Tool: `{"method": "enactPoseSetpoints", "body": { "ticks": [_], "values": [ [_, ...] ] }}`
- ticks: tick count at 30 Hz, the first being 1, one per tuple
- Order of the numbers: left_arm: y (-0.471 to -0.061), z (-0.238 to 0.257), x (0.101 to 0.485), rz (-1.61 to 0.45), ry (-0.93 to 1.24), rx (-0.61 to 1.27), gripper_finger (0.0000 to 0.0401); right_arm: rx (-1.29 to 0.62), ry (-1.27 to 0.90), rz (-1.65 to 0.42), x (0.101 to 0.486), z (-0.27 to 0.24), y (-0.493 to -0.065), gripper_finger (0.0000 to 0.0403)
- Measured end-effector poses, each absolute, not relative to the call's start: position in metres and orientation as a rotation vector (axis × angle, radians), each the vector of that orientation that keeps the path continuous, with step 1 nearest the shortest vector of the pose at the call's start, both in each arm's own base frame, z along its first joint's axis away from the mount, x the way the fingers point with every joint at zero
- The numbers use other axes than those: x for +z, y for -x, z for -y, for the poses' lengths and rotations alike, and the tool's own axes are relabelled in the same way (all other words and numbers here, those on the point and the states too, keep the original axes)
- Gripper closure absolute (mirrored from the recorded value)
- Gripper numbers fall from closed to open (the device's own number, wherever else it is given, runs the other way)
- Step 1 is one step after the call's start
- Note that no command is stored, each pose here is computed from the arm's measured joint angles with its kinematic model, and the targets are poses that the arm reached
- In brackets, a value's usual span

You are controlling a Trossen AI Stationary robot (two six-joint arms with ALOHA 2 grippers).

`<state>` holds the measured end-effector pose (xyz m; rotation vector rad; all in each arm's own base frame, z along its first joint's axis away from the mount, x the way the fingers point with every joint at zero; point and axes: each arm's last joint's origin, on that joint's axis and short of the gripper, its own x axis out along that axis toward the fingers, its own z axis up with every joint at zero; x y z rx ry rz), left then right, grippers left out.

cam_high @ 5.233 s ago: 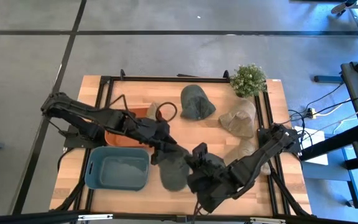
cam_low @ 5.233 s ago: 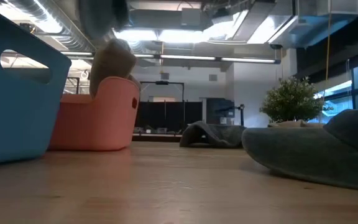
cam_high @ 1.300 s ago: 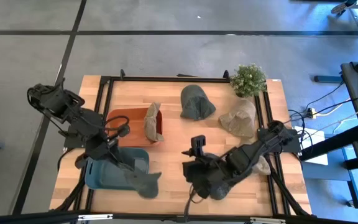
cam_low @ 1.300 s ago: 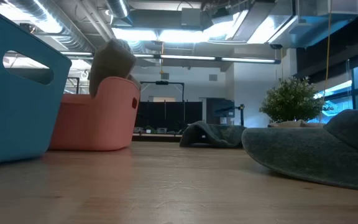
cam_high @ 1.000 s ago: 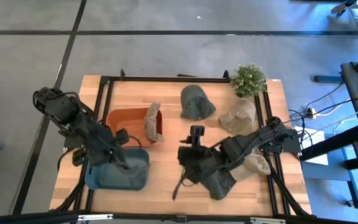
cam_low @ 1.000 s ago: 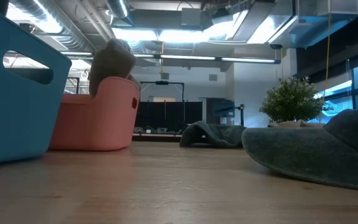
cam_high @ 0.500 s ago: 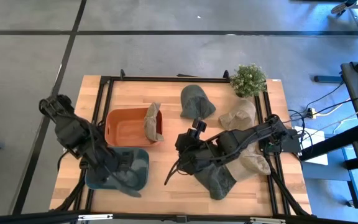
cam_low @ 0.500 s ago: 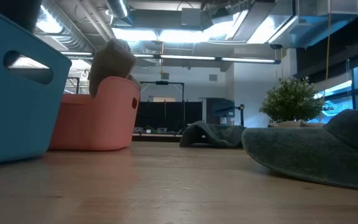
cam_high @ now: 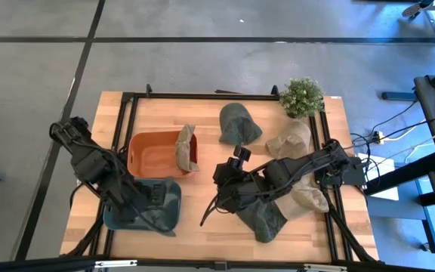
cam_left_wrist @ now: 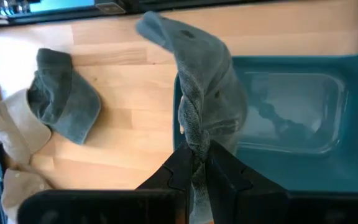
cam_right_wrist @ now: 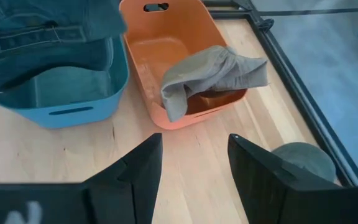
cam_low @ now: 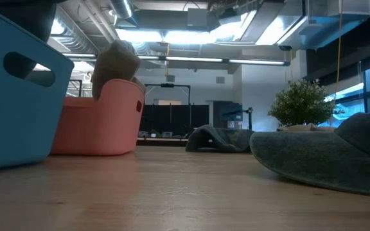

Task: Pick & Place hat
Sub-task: Put the bottom left gray cap into the blue bin

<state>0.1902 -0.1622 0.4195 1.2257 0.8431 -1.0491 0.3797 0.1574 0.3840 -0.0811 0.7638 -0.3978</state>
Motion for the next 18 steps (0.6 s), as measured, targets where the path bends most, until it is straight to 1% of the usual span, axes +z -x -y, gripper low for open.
{"method": "enactPoseSetpoints", "body": {
  "ticks": [4,7,13,18],
  "values": [
    [-0.184,0.160,0.424,-0.821,-1.263,-1.010,0.0377,-0.390,0.077,-0.767,0.384,-0.158,-0.380,0.0218],
    [-0.184,0.161,0.424,-0.814,-1.287,-1.018,0.0377,-0.389,0.070,-0.758,0.384,-0.158,-0.380,0.0218],
    [-0.188,0.164,0.400,-0.881,-1.363,-1.091,0.0377,-0.381,0.042,-0.718,0.387,-0.160,-0.384,0.0218],
    [-0.191,0.165,0.382,-0.949,-1.421,-1.056,0.0374,-0.377,0.035,-0.708,0.388,-0.160,-0.385,0.0218]
  ]
}}
